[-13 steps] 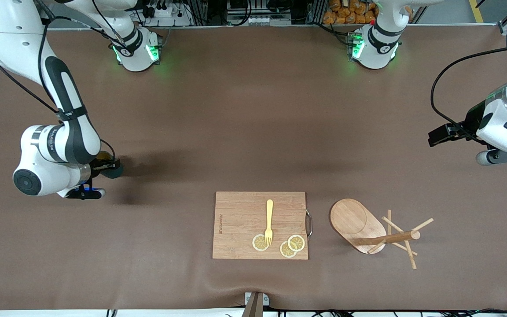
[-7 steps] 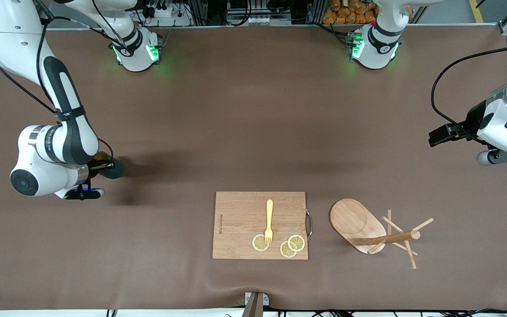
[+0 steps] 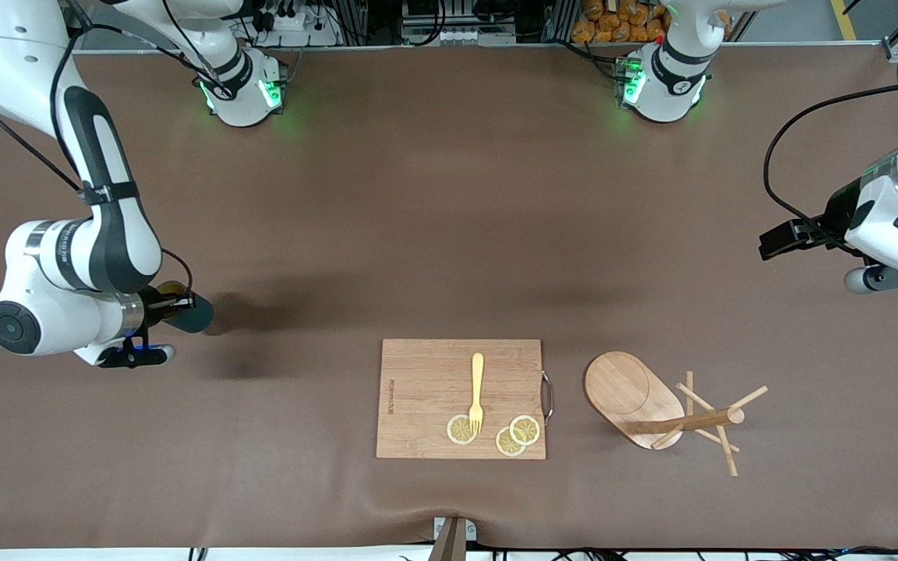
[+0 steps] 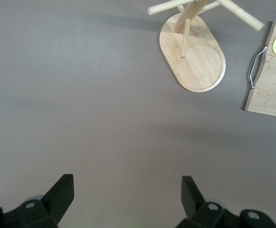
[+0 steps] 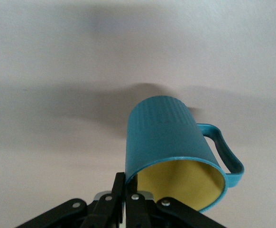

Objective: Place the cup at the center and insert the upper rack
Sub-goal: 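Lift the mug with the right gripper and carry it toward the table middle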

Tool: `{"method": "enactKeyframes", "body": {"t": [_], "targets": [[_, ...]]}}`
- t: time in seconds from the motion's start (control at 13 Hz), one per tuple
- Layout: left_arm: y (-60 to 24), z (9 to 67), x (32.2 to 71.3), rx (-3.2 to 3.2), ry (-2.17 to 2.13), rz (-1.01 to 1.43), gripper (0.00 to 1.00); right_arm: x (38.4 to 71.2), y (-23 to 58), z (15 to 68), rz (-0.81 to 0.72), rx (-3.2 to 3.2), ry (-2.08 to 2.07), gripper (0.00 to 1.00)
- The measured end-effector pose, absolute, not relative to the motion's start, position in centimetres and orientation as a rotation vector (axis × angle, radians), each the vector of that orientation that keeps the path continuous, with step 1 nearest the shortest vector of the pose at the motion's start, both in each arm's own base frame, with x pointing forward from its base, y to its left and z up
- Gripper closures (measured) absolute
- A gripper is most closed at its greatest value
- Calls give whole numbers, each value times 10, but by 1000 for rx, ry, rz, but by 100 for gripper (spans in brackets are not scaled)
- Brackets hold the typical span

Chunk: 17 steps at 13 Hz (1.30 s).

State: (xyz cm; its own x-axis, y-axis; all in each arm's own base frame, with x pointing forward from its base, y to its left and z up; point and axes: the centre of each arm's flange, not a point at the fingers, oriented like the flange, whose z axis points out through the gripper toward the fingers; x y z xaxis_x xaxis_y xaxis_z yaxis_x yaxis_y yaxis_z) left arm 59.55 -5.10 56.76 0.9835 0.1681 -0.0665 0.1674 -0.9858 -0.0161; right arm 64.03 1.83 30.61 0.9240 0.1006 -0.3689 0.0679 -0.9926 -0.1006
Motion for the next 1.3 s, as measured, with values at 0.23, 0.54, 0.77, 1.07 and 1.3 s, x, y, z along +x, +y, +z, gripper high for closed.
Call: {"method": "enactKeyframes", "body": {"t": [0.23, 0.54, 0.77, 1.07, 1.3], "targets": [[-49, 568, 596, -3118, -270, 105, 0, 643, 70, 332, 519, -2974, -256, 96], [-48, 568, 596, -3118, -271, 105, 0, 631, 152, 350, 499, -2992, -261, 96], [-48, 568, 596, -3118, -271, 105, 0, 606, 232, 351, 521, -3036, -226, 96], [-48, 568, 597, -3121, -271, 86, 0, 558, 332, 352, 545, -3062, -276, 96], [-49, 567, 599, -3121, -271, 84, 0, 521, 395, 353, 523, -3042, -307, 96]]}}
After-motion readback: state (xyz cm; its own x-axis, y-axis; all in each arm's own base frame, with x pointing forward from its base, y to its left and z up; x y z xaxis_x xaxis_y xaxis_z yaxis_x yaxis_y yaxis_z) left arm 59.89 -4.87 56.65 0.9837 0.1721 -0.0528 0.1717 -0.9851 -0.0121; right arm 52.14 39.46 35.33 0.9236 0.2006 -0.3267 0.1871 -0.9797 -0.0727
